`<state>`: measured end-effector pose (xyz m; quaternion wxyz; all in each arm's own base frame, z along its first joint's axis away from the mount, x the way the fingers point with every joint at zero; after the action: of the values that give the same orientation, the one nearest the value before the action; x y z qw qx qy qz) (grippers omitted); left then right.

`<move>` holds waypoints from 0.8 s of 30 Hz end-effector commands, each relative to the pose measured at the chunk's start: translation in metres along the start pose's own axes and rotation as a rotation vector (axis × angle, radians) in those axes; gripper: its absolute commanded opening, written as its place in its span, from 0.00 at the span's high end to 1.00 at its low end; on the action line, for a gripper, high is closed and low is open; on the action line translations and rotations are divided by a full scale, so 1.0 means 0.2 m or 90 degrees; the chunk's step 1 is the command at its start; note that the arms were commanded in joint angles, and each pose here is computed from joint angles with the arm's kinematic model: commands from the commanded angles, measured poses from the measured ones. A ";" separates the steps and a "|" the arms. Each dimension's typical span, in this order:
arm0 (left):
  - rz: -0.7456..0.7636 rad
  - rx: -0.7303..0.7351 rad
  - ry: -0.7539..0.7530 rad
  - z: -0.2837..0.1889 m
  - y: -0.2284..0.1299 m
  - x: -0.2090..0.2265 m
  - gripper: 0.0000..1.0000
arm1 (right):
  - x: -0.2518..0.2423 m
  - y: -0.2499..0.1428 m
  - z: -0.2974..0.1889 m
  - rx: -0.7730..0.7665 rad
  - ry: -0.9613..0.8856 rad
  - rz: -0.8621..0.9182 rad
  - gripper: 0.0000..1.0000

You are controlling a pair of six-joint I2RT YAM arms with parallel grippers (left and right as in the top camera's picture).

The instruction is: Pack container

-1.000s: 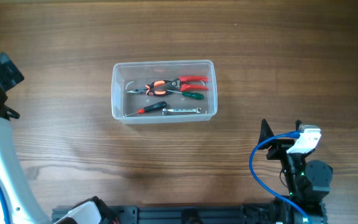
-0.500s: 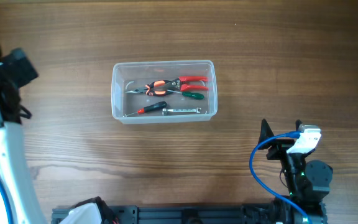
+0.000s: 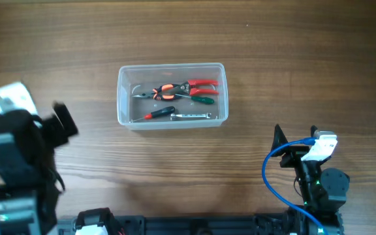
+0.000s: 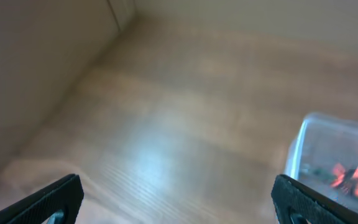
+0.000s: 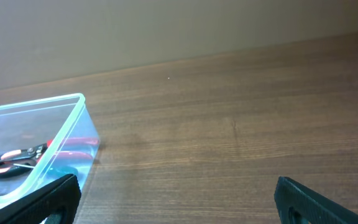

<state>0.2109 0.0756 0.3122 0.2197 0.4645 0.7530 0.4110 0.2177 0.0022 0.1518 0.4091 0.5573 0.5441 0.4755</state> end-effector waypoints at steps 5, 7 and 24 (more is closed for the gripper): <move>-0.004 0.056 -0.022 0.05 -0.38 0.01 0.00 | 0.01 0.02 -0.01 -0.012 0.010 0.012 0.00; -0.025 0.006 -0.060 0.03 -0.32 -0.03 0.00 | 0.01 0.02 -0.01 -0.012 0.010 0.012 0.00; -0.038 -0.259 -0.402 0.17 -0.59 -0.42 0.00 | 0.01 0.02 -0.01 -0.012 0.010 0.012 0.00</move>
<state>0.2173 0.0056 0.2002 0.5074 0.4769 0.5958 0.4002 0.2176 0.0027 0.1520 0.4086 0.5561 0.5446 0.4768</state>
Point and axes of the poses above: each gripper's point midway between its finger pads, its own z axis out along the fingers, its own x axis along the line the jaws close on, y = z × x, the point moved 2 cm from there along -z, back along the fingers, and after that the axes turned 5 degrees about -z, right-handed, at the moved point
